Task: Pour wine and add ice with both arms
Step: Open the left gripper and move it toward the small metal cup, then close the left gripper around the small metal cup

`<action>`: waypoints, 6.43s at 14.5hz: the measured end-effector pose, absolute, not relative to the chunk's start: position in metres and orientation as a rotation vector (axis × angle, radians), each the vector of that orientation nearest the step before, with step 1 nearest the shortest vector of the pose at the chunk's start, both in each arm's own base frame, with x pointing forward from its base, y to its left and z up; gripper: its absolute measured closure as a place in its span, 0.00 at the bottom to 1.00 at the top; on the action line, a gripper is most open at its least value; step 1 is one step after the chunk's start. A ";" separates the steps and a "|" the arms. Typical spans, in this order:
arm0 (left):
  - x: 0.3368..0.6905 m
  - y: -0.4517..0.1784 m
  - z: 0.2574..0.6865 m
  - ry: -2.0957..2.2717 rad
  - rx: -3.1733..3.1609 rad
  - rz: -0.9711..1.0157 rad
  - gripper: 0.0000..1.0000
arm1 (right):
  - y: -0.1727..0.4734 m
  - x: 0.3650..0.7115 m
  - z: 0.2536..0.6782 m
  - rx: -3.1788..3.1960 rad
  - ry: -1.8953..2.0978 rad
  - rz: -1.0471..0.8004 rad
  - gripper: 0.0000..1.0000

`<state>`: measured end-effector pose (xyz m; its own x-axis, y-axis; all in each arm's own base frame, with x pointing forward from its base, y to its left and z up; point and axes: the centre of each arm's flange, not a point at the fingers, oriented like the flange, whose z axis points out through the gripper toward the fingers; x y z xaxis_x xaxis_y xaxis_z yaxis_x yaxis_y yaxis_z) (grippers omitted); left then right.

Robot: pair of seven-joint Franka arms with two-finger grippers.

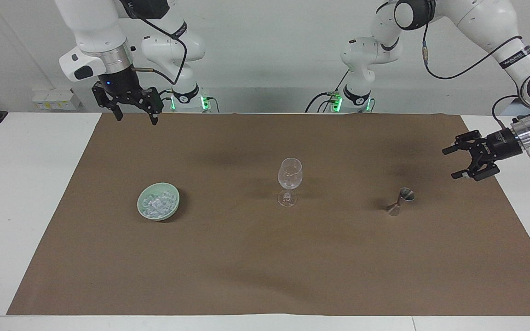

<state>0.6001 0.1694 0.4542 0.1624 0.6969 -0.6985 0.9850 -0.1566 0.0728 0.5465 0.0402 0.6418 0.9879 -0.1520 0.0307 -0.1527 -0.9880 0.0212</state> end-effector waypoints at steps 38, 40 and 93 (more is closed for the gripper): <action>0.634 0.111 0.267 1.605 1.558 -0.838 0.00 | 0.040 0.547 0.642 3.109 -0.238 0.045 0.00; 0.636 0.104 0.267 1.600 1.564 -0.836 0.00 | 0.040 0.547 0.642 3.109 -0.238 0.045 0.00; 0.624 0.113 0.285 1.487 1.558 -0.878 0.79 | 0.040 0.547 0.642 3.109 -0.238 0.045 0.00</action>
